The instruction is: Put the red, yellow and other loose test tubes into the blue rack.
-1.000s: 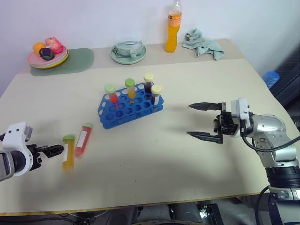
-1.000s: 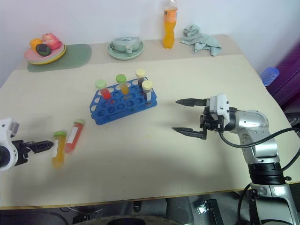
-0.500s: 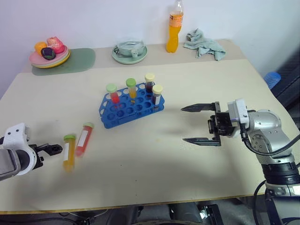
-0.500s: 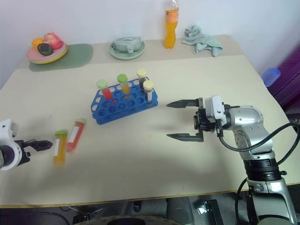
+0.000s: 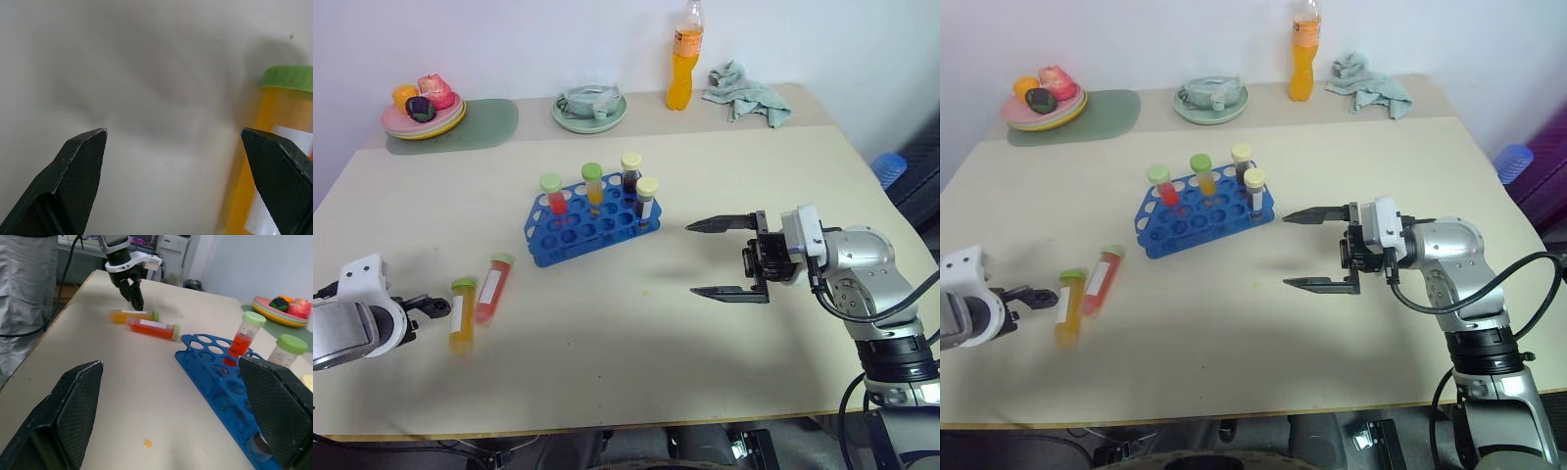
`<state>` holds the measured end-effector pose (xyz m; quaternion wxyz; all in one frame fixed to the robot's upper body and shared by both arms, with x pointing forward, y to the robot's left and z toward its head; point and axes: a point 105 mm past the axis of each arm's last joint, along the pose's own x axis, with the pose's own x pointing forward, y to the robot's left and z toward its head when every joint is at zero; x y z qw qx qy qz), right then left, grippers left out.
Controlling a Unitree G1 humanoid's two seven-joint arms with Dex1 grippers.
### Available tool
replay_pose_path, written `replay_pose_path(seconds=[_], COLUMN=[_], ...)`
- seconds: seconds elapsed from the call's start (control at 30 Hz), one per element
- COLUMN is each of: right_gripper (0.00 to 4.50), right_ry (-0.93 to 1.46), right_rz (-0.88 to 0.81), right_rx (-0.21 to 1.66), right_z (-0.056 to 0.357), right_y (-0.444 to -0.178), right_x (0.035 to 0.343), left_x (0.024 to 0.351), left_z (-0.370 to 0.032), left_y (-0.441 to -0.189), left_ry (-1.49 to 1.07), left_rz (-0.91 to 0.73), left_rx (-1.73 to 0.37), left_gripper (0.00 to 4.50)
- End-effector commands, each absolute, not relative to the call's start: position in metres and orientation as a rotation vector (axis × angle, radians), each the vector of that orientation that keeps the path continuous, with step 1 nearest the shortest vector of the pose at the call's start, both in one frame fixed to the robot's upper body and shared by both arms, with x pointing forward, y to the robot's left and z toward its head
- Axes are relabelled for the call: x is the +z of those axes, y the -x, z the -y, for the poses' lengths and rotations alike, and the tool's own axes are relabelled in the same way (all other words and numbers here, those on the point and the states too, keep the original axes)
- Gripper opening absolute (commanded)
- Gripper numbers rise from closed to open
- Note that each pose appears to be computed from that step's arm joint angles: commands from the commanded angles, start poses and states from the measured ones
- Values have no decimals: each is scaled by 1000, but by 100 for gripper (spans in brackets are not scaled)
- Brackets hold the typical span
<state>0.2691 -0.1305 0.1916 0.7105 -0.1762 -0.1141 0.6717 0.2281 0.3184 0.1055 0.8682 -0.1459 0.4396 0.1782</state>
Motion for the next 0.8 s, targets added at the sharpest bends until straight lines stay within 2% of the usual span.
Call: replay_pose_path(seconds=[0.03, 0.37, 0.5, 0.7, 0.8], right_gripper=[447, 447, 447, 447, 447], right_ry=[417, 412, 412, 415, 416], right_rz=[305, 304, 305, 306, 308], right_rx=[1499, 1487, 1483, 1483, 1483], right_z=[124, 122, 122, 122, 122], right_y=[-265, -266, -267, -267, -267], right_x=[202, 202, 203, 203, 204], left_x=[111, 111, 123, 133, 134], left_z=[-317, -320, -309, -290, -289], left_y=[-233, -236, -244, -243, -243], left_ry=[291, 283, 296, 283, 278], left_rz=[-902, -910, -853, -825, -828], left_rx=[374, 404, 317, 148, 130], left_gripper=[450, 450, 450, 450, 450])
